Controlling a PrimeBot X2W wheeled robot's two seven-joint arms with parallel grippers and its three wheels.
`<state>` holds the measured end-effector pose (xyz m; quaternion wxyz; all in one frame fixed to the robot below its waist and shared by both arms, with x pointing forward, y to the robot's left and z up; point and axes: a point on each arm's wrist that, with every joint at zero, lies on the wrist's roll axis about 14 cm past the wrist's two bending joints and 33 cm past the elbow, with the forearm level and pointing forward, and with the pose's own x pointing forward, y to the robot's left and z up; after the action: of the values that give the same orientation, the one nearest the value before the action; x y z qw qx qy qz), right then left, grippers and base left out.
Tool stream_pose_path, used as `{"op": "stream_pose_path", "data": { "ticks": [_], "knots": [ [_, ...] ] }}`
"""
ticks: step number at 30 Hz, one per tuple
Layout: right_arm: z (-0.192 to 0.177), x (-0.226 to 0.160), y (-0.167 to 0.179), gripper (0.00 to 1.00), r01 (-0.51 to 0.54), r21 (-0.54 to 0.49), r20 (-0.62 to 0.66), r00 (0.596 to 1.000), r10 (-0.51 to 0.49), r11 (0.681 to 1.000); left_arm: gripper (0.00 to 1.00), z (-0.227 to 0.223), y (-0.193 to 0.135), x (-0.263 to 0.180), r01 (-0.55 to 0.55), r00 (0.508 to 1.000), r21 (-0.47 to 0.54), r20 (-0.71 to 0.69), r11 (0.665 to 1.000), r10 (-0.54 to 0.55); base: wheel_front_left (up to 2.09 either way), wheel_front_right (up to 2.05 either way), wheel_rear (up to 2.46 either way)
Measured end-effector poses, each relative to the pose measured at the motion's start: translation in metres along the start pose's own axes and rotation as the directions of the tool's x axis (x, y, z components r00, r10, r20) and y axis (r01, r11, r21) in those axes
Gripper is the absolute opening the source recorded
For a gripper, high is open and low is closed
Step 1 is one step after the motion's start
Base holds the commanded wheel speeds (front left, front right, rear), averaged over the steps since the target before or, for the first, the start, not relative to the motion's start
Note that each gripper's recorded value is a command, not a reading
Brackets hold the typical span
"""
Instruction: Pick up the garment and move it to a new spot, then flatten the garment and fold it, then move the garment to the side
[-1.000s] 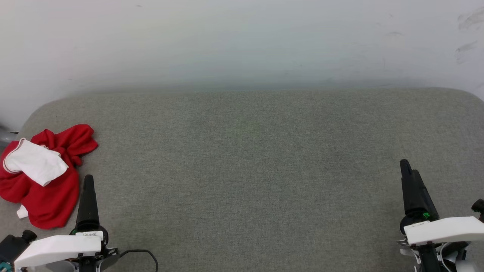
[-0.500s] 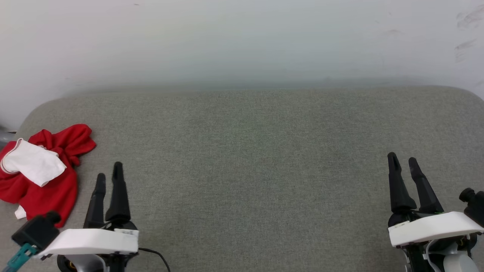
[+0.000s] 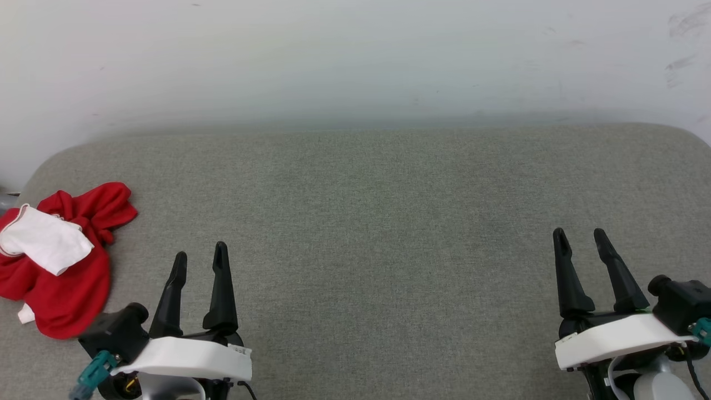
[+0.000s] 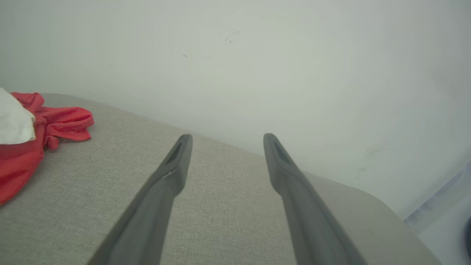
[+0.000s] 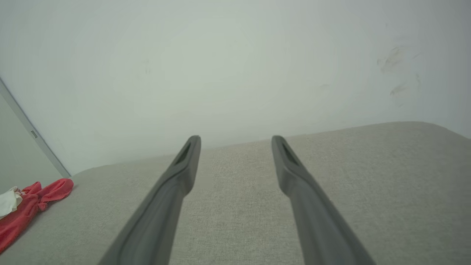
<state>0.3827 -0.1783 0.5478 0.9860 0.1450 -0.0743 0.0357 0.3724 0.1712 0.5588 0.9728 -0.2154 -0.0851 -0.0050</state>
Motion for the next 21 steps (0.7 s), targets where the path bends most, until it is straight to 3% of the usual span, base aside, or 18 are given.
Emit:
{"op": "stream_pose_path", "data": {
  "ticks": [10,21],
  "knots": [
    [0.003,0.001,0.006,1.0,-0.03,-0.137,0.014,0.999,0.032,0.99,1.0,-0.011,-0.009,-0.004,0.031,0.999,0.117,-0.023,0.993,-0.028,0.0,0.0,0.0],
    [0.006,0.001,0.012,1.0,-0.056,-0.257,0.023,0.998,0.064,0.965,1.0,-0.026,-0.017,-0.009,0.076,0.996,0.276,-0.057,0.958,-0.063,0.0,0.0,0.0]
  ]
}}
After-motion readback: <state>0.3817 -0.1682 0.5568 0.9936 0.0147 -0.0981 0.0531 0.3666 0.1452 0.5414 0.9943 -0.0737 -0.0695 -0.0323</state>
